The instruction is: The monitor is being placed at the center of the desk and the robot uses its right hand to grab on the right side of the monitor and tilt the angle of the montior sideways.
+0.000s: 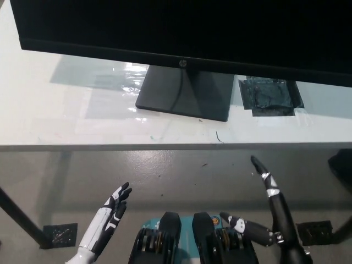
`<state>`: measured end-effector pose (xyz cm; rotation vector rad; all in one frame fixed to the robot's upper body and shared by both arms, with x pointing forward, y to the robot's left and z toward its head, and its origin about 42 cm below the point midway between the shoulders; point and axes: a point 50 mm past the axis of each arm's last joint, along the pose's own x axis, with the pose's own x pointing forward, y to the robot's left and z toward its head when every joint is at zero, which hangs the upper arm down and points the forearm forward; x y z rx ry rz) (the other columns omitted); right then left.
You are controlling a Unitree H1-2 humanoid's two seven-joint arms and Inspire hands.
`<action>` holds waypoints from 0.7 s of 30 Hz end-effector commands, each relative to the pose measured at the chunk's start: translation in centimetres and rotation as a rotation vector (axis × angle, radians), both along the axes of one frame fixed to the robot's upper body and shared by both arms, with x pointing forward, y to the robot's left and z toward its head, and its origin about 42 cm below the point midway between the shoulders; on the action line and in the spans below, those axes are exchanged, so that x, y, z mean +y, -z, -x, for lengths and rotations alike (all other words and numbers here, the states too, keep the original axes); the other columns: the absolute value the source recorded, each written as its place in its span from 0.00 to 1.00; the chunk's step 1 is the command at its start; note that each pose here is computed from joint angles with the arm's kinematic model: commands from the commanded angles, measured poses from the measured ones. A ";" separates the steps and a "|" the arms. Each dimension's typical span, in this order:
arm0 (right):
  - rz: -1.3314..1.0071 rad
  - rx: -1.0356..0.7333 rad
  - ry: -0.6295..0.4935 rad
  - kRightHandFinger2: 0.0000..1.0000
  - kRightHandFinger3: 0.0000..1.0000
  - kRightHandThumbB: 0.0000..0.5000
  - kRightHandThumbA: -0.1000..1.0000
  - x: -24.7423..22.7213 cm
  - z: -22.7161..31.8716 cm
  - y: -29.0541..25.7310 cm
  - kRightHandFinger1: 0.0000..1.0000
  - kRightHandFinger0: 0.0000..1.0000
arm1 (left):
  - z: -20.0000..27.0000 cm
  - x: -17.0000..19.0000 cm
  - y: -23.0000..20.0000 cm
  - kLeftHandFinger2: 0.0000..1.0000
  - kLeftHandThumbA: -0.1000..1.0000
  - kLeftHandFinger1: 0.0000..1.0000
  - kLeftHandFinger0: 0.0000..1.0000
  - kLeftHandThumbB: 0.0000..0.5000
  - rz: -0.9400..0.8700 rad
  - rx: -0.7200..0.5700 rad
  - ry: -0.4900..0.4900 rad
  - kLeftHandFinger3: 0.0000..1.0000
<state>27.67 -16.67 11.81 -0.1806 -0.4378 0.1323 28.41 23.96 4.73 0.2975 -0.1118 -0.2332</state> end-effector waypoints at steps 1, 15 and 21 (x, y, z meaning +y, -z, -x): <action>-0.415 -0.129 -0.243 1.00 1.00 0.69 1.00 -0.1 -0.8 -7.0 1.00 1.00 | -0.6 0.1 -1.3 1.00 1.00 1.00 1.00 0.74 -0.010 -0.105 0.020 1.00; -1.075 0.187 -0.444 1.00 1.00 0.76 1.00 -0.1 -7.6 -10.3 1.00 1.00 | -0.5 0.0 -1.2 1.00 1.00 1.00 1.00 0.71 -0.015 -0.101 0.030 1.00; -1.184 0.250 -0.454 1.00 1.00 0.78 1.00 -0.2 -9.7 -9.6 1.00 1.00 | 0.4 -0.1 -0.7 1.00 1.00 1.00 1.00 0.74 -0.010 -0.085 0.025 1.00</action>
